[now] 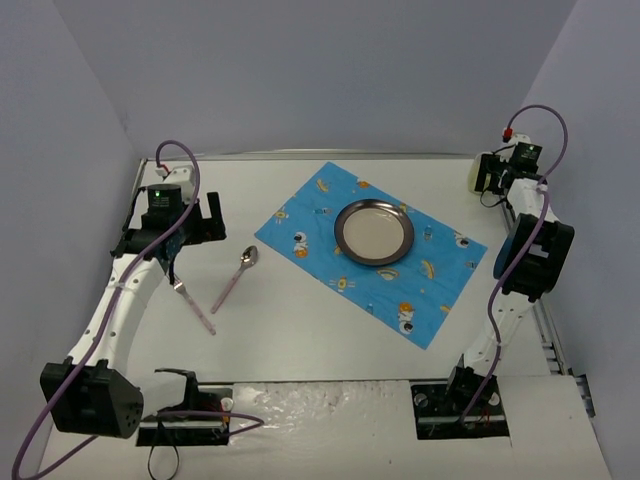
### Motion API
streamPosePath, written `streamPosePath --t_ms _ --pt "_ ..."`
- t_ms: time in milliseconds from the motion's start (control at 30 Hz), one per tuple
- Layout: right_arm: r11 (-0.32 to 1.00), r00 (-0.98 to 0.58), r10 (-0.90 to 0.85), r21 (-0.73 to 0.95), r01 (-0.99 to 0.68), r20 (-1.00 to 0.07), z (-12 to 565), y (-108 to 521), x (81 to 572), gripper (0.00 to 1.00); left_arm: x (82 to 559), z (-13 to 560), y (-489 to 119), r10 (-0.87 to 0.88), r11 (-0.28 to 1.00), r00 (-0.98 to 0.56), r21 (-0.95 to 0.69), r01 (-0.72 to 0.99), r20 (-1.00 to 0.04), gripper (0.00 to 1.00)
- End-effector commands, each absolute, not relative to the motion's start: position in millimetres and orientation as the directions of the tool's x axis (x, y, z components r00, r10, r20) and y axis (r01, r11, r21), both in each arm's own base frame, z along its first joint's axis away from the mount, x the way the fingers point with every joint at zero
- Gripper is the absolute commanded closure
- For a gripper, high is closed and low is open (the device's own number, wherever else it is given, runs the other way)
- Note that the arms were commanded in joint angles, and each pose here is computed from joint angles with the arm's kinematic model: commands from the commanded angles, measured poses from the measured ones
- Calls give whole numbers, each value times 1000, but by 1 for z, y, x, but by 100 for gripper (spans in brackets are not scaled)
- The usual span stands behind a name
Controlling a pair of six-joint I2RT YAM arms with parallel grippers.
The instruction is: Set the dinner table for one person
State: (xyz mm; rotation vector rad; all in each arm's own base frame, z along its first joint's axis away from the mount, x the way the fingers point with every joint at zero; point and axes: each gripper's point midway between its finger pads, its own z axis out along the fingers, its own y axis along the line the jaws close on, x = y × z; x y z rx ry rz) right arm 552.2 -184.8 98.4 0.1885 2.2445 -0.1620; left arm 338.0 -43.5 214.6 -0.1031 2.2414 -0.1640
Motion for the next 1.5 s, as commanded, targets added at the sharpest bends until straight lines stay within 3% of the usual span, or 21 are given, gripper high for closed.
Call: streamPosePath --t_ms 0,400,700,1067,1467 --pt "989 -522 14 -66 133 -853 135 -185 586 25 350 230 -37 -144 988 -575 -150 -36 -805 3" --pt "991 -524 -1 -72 114 -852 123 -182 602 43 352 221 -32 -145 989 -596 -141 -53 -790 3" --pt "987 -511 -23 -99 123 -859 133 -185 604 63 353 218 -34 -145 988 -604 -145 -49 -784 3" --pt "981 -491 -60 -143 133 -869 158 -184 598 100 353 219 -36 -148 987 -604 -154 -42 -783 3" --pt "987 -370 -75 -122 105 -926 234 -158 574 100 351 231 -39 -159 984 -573 -177 -25 -804 3"
